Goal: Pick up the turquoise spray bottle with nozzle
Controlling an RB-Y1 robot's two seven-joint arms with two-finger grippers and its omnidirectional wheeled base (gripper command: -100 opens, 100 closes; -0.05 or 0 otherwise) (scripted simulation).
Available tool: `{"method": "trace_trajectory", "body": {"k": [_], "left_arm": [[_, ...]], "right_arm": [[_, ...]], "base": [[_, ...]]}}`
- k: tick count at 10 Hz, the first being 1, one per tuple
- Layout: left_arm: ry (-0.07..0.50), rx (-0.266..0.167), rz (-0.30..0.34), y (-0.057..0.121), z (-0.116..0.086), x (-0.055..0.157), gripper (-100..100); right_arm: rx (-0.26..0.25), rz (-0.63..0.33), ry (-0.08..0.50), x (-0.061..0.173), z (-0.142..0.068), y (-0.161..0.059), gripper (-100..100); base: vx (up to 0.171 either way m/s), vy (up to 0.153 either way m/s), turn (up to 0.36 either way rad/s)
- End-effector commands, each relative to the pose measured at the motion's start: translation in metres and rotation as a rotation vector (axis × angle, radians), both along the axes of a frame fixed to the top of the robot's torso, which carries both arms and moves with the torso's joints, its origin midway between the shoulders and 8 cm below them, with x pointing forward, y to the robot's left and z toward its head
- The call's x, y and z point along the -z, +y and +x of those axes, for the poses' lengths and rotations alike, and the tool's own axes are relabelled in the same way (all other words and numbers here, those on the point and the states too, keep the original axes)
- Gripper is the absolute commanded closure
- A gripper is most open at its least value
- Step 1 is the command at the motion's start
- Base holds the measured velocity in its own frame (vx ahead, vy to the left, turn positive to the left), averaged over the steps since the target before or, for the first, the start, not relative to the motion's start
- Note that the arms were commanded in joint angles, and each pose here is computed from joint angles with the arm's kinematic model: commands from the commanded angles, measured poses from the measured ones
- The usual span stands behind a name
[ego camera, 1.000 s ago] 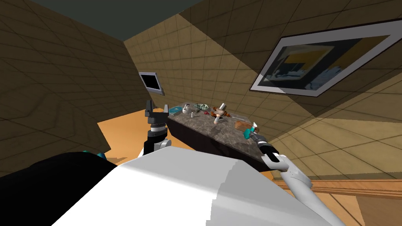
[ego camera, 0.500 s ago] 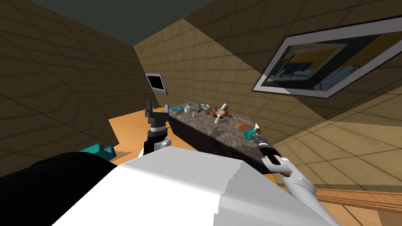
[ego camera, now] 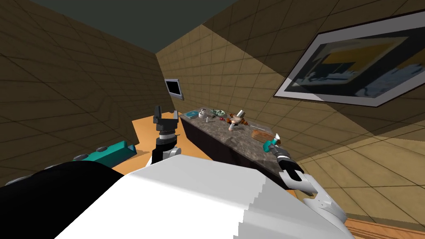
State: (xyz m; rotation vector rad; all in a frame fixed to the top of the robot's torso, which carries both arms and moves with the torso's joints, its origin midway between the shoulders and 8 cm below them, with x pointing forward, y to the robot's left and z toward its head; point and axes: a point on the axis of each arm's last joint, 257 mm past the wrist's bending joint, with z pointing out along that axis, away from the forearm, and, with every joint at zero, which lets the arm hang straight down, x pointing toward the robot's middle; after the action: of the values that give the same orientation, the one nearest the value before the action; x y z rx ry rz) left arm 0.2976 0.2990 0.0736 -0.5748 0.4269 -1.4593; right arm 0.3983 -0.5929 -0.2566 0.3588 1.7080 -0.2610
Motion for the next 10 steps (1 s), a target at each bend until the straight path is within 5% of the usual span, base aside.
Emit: {"method": "trace_trajectory", "body": {"k": [1,2,5,6,9,10], "left_arm": [[0.000,0.000,0.000,0.000,0.000,0.000,0],[0.000,0.000,0.000,0.000,0.000,0.000,0],[0.000,0.000,0.000,0.000,0.000,0.000,0],[0.000,0.000,0.000,0.000,0.000,0.000,0],[0.000,0.000,0.000,0.000,0.000,0.000,0],[0.000,0.000,0.000,0.000,0.000,0.000,0]], "right_arm": [[-0.009,-0.006,-0.014,-0.009,0.002,0.004,100],[0.065,-0.005,0.010,-0.002,-0.024,-0.012,100],[0.050,-0.015,-0.009,-0.016,-0.020,-0.004,100],[0.125,-0.018,0.016,-0.011,-0.047,-0.020,100],[0.115,-0.024,0.007,-0.018,-0.041,-0.012,100],[0.115,-0.025,0.006,-0.019,-0.041,-0.012,0]], "base": [[-0.014,-0.012,-0.049],[-0.059,-0.040,0.325],[-0.037,-0.035,0.054],[-0.042,-0.032,0.257],[-0.044,-0.034,0.082],[0.000,0.000,0.000]]}}
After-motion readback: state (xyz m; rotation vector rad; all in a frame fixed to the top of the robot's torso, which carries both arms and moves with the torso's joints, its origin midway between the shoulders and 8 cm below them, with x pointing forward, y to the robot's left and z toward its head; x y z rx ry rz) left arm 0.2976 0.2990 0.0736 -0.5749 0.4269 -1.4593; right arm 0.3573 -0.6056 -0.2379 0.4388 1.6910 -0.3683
